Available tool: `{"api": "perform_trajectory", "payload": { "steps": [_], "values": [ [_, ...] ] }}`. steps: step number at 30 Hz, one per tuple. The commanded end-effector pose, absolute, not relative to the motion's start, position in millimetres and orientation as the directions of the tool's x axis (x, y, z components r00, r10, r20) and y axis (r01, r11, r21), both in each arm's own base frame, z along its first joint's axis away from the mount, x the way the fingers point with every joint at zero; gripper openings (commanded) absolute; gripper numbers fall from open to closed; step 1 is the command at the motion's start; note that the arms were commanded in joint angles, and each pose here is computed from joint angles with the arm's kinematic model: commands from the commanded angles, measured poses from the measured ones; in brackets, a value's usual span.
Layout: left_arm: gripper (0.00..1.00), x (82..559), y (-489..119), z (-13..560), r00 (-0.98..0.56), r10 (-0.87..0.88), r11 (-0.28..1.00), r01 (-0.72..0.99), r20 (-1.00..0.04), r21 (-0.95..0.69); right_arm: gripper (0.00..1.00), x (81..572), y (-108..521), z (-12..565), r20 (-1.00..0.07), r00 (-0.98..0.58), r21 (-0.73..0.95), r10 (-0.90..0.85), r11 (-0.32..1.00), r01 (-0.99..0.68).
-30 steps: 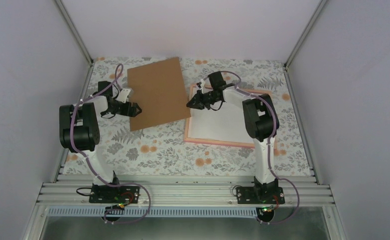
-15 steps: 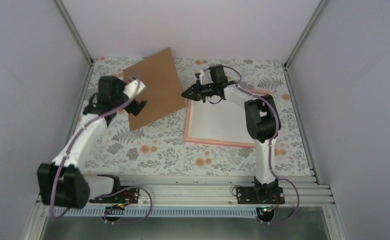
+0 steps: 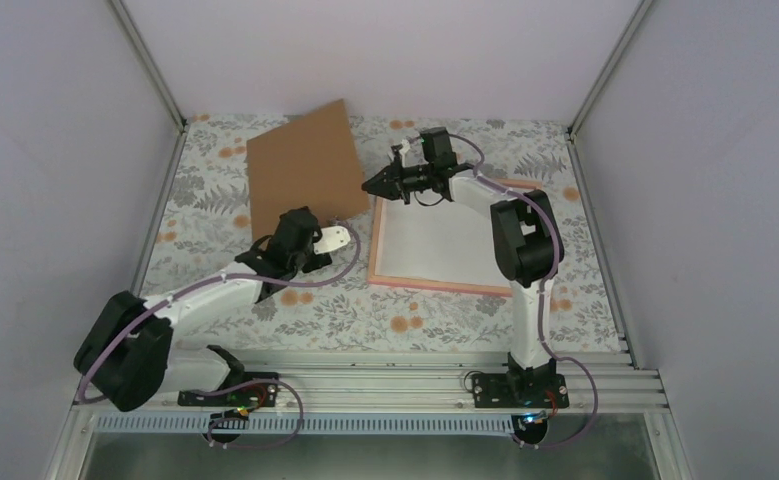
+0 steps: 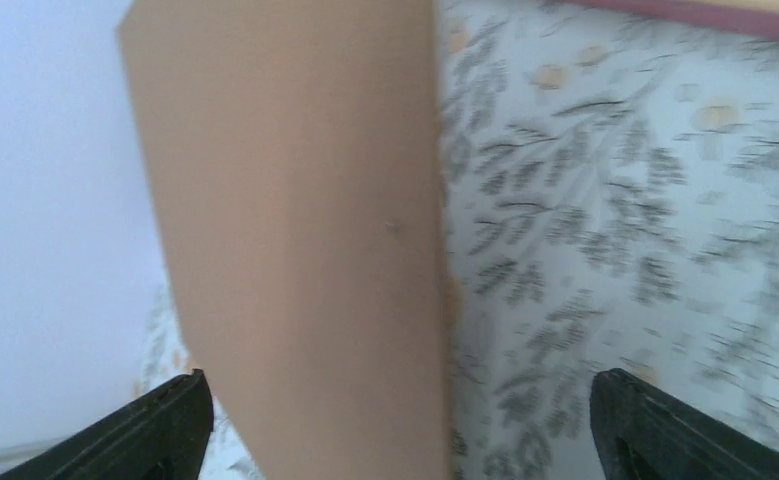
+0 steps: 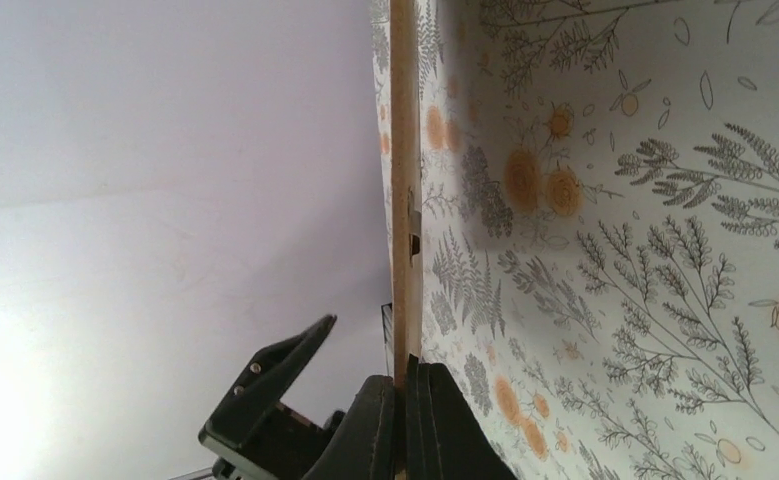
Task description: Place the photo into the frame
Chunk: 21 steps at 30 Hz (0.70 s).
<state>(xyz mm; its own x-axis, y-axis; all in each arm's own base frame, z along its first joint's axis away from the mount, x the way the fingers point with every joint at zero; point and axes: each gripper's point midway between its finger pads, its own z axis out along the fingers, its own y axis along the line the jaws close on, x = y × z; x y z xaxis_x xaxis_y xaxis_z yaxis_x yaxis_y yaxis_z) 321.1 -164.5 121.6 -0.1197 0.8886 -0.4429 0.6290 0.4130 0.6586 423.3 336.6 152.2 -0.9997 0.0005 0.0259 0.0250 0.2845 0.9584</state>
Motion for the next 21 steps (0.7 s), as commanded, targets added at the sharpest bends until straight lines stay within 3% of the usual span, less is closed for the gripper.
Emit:
{"api": "perform_trajectory", "payload": {
  "steps": [1, 7, 10, 12, 16, 21],
  "values": [
    [0.90, 361, -154, 156, -0.124, 0.901, 0.429, 0.389, -0.415, 0.815, 0.04, 411, 334, 187, 0.016, -0.999, 0.976, -0.037, 0.217, 0.008],
    [0.51, 380, -149, 159, -0.180, 0.923, 0.382, 0.334, -0.339, 0.862, 0.04, 404, 333, 189, 0.030, -0.998, 0.979, -0.063, 0.203, 0.016],
    [0.21, 384, -149, 170, -0.205, 0.916, 0.396, 0.342, -0.344, 0.852, 0.06, 409, 332, 201, -0.022, -0.997, 0.980, -0.078, 0.194, -0.037],
    [0.03, 389, -146, 187, -0.240, 0.897, 0.437, 0.349, -0.372, 0.829, 0.16, 415, 324, 211, -0.083, -0.994, 0.974, -0.068, 0.206, -0.095],
    [0.02, 402, -129, 243, -0.300, 0.822, 0.564, 0.316, -0.483, 0.763, 0.66, 433, 292, 232, -0.237, -0.972, 0.933, -0.004, 0.279, -0.228],
    [0.02, 412, -120, 326, -0.292, 0.659, 0.750, 0.323, -0.694, 0.577, 0.97, 467, 225, 267, -0.497, -0.863, 0.795, 0.091, 0.445, -0.412]
  ]
}}
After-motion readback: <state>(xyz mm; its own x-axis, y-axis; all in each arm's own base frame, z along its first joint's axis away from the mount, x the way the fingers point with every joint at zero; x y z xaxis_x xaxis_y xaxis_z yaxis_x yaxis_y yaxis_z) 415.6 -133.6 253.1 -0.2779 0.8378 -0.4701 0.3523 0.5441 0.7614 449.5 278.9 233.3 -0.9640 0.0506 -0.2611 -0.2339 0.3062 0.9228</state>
